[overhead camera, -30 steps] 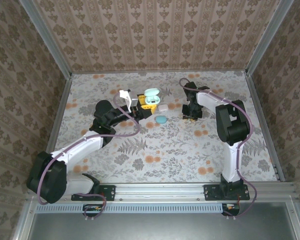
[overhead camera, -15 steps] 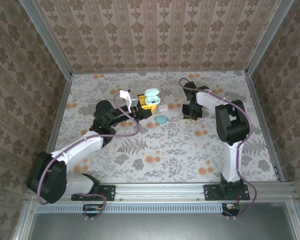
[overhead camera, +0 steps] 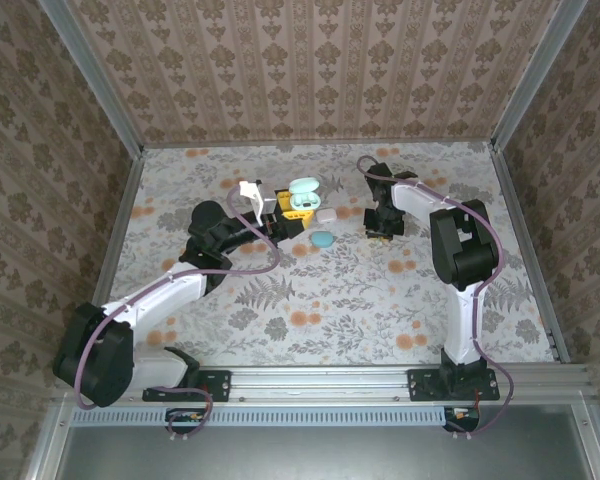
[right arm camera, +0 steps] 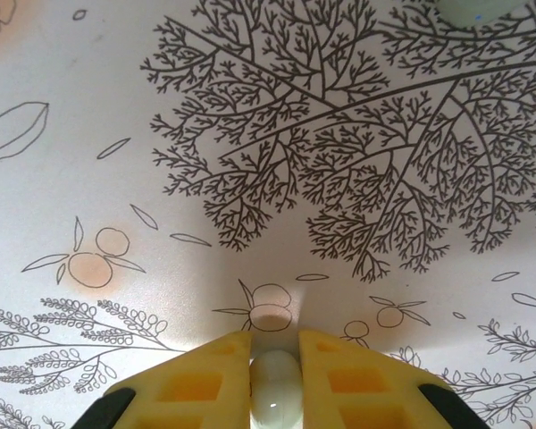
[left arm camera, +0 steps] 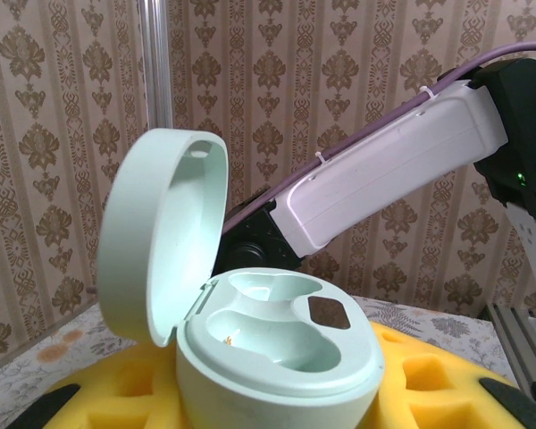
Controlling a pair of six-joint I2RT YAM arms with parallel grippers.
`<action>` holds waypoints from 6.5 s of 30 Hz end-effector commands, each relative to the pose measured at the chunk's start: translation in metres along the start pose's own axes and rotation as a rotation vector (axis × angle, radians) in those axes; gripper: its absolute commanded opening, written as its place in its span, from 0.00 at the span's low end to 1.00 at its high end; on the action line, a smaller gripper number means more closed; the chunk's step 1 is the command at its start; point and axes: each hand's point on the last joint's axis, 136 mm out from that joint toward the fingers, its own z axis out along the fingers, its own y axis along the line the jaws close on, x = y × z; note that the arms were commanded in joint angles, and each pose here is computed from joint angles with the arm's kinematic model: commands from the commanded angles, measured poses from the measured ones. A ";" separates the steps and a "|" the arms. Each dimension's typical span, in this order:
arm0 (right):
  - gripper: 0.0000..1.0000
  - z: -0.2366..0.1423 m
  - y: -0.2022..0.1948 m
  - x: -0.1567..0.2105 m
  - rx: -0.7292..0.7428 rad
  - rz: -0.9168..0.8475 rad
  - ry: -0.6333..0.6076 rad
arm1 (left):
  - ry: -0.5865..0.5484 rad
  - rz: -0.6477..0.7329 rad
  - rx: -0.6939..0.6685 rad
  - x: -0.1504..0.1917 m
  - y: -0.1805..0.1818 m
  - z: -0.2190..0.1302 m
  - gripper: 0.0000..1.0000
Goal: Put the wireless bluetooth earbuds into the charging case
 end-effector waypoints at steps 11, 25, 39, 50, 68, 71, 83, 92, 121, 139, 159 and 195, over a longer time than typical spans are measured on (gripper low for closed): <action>0.19 -0.159 0.110 0.030 -0.959 0.052 -0.036 | -0.019 0.029 -0.045 -0.009 0.012 -0.008 0.26; 0.19 -0.275 0.140 0.064 -1.437 -0.063 0.075 | -0.035 0.045 -0.083 -0.017 0.025 -0.021 0.26; 0.20 -0.322 0.140 0.061 -1.425 -0.094 -0.122 | -0.018 0.049 -0.050 -0.012 0.020 -0.021 0.26; 0.21 -0.368 0.163 0.078 -1.392 -0.309 -0.389 | -0.025 0.044 0.030 -0.011 0.009 -0.012 0.26; 0.20 -0.361 0.177 0.084 -1.300 -0.368 -0.428 | -0.031 0.027 0.090 -0.014 -0.002 -0.005 0.26; 0.20 -0.354 0.181 0.083 -1.281 -0.368 -0.420 | -0.032 0.026 0.094 -0.015 -0.003 -0.004 0.26; 0.20 -0.330 0.185 0.080 -1.216 -0.363 -0.388 | -0.046 0.020 0.094 -0.017 -0.003 -0.003 0.26; 0.19 -0.331 0.189 0.079 -1.212 -0.354 -0.395 | -0.046 0.022 0.096 -0.018 -0.003 -0.002 0.26; 0.33 -0.313 0.175 0.071 -1.025 -0.343 -0.469 | -0.056 0.022 0.084 -0.020 -0.001 -0.002 0.26; 0.40 -0.341 0.121 0.054 -1.038 -0.192 -0.582 | -0.022 0.027 -0.011 -0.008 0.013 -0.009 0.26; 0.44 -0.056 -0.055 -0.065 -0.309 0.381 -0.211 | -0.020 0.035 -0.032 -0.010 0.015 -0.013 0.26; 0.32 0.017 -0.045 -0.075 -0.162 0.310 -0.076 | -0.012 0.021 -0.038 -0.008 0.023 -0.010 0.26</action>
